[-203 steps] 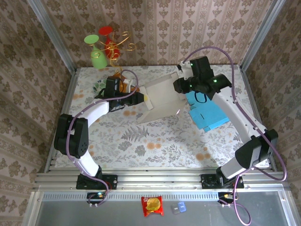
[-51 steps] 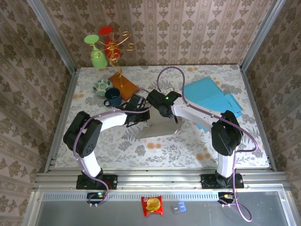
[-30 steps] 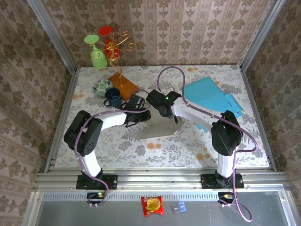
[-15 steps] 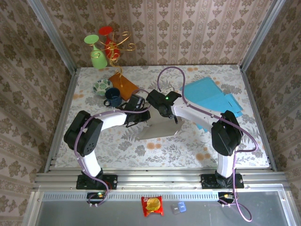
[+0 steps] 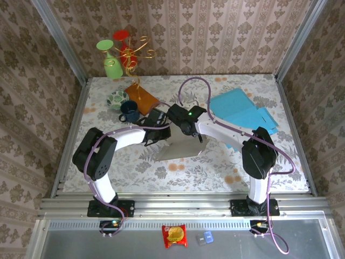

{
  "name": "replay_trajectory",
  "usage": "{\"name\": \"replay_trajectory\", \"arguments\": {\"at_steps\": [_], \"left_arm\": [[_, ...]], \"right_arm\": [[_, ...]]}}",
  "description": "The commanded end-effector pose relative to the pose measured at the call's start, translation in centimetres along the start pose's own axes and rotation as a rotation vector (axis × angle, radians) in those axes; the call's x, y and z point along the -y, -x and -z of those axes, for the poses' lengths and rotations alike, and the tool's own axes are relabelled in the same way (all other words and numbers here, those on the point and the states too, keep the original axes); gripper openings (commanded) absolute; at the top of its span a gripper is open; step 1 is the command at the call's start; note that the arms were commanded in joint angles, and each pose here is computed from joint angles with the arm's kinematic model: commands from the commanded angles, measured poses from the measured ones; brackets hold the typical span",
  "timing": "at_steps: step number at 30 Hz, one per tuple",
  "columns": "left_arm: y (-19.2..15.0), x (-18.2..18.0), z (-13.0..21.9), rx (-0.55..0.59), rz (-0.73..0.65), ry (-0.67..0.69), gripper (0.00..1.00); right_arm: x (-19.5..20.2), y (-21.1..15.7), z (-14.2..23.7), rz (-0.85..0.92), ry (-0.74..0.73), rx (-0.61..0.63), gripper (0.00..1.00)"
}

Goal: Fold the paper box

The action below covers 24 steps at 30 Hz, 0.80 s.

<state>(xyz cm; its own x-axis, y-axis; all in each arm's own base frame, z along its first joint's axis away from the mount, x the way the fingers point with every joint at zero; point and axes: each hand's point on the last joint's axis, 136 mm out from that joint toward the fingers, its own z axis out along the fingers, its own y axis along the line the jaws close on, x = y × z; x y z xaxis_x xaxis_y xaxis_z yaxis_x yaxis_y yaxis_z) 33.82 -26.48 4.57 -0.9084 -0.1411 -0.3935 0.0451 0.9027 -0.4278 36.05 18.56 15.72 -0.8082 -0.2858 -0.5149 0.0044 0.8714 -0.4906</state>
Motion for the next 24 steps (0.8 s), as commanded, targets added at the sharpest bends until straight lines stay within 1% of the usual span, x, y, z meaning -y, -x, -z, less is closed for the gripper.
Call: {"name": "replay_trajectory", "arguments": {"at_steps": [1,4,14,16,17,18,19,21,24], "left_arm": [[-2.2,-4.7,0.0,-0.059,0.054,0.212,0.04],[-2.4,-4.9,-0.1,-0.061,0.071,0.229,0.00],[-2.5,-4.5,-0.1,-0.062,0.083,0.223,0.00],[-2.1,-4.1,0.1,-0.046,0.078,0.202,0.00],[-1.7,-3.7,0.3,-0.028,0.076,0.183,0.06],[-1.2,-3.3,0.7,0.000,0.072,0.153,0.16],[-0.6,-2.7,1.0,0.027,0.070,0.120,0.22],[0.5,-1.4,1.6,0.068,0.050,0.049,0.32],[1.8,0.1,2.6,0.104,0.021,-0.025,0.41]], "right_arm": [[0.9,0.1,0.5,-0.019,-0.033,0.012,0.00],[0.9,0.1,0.5,-0.019,-0.034,0.012,0.00],[1.0,0.0,0.5,-0.018,-0.036,0.007,0.00],[1.0,0.0,0.6,-0.018,-0.035,0.007,0.00],[1.1,0.0,0.6,-0.020,-0.035,0.007,0.00],[1.1,0.0,0.5,-0.019,-0.036,0.006,0.00],[1.1,-0.1,0.5,-0.017,-0.037,0.005,0.00],[1.0,-0.1,0.5,-0.019,-0.036,0.003,0.00],[1.0,-0.2,0.5,-0.018,-0.035,0.001,0.00]]}}
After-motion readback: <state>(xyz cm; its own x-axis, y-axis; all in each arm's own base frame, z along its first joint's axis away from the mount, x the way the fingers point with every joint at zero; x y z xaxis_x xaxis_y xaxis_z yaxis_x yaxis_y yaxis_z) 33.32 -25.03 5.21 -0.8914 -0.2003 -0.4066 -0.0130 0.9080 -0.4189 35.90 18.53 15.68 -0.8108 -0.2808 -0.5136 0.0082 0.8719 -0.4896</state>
